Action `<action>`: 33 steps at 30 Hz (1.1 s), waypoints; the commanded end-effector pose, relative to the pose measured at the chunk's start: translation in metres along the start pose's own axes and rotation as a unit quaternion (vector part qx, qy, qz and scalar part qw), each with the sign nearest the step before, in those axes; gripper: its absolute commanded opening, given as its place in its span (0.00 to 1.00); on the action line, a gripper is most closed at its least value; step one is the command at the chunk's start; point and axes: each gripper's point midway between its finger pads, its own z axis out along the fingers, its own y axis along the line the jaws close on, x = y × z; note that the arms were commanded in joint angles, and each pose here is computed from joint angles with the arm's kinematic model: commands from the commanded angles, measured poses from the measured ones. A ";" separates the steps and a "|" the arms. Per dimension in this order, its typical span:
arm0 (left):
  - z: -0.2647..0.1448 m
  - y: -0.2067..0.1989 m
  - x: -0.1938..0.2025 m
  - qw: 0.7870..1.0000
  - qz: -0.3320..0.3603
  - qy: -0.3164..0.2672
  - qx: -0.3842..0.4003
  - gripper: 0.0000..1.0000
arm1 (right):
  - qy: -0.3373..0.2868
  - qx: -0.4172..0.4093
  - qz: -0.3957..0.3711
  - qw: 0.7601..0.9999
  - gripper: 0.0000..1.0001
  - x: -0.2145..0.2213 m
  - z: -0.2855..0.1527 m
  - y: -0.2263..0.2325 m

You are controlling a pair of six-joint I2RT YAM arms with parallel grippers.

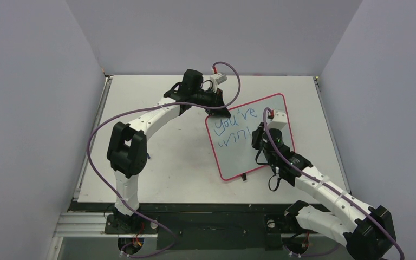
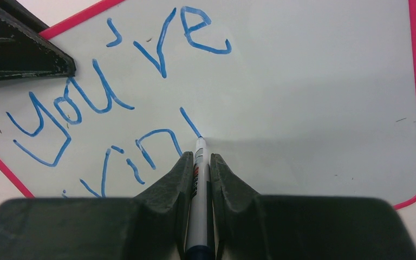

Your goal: Write a sentence on the whiteboard

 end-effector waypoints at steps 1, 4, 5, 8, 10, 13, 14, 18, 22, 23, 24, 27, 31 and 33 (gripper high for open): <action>0.007 -0.001 0.005 0.999 0.030 0.010 0.005 0.00 | 0.005 0.000 0.011 1.000 0.00 0.008 -0.003 -0.005; 0.007 -0.001 0.005 0.999 0.030 0.009 0.005 0.00 | 0.005 0.001 0.014 1.000 0.00 0.009 -0.003 -0.006; 0.007 -0.001 0.005 1.000 0.030 0.010 0.005 0.00 | 0.004 0.000 0.013 1.000 0.00 0.007 -0.003 -0.005; 0.008 -0.001 0.005 1.000 0.029 0.010 0.005 0.00 | -0.003 -0.003 0.014 1.000 0.00 -0.001 -0.002 0.000; 0.008 -0.001 0.006 1.000 0.029 0.011 0.005 0.00 | -0.006 -0.006 0.013 1.000 0.00 -0.007 0.000 0.003; 0.007 -0.001 0.006 1.000 0.029 0.011 0.004 0.00 | -0.010 -0.009 0.011 1.000 0.00 -0.014 0.003 0.008; 0.007 -0.001 0.006 1.000 0.029 0.012 0.004 0.00 | -0.014 -0.010 0.012 1.000 0.00 -0.019 0.003 0.011; 0.006 -0.001 0.008 1.000 0.028 0.013 0.004 0.00 | -0.019 -0.011 0.010 1.000 0.00 -0.027 0.006 0.015; 0.007 -0.002 0.009 0.999 0.029 0.014 0.005 0.00 | -0.021 -0.008 0.008 1.000 0.00 -0.033 0.010 0.017; 0.007 -0.002 0.009 0.999 0.028 0.014 0.005 0.00 | -0.021 -0.005 0.009 1.000 0.00 -0.033 0.011 0.015; 0.007 -0.002 0.009 0.999 0.028 0.015 0.005 0.00 | -0.021 -0.004 0.008 1.000 0.00 -0.034 0.012 0.016; 0.007 -0.001 0.010 0.999 0.027 0.015 0.005 0.00 | -0.024 0.003 0.008 1.000 0.00 -0.038 0.015 0.013; 0.007 -0.001 0.011 0.999 0.027 0.016 0.005 0.00 | -0.022 0.014 0.010 1.000 0.00 -0.038 0.019 0.007; 0.007 0.000 0.012 1.000 0.026 0.017 0.005 0.00 | -0.019 0.017 0.010 1.000 0.00 -0.036 0.019 0.005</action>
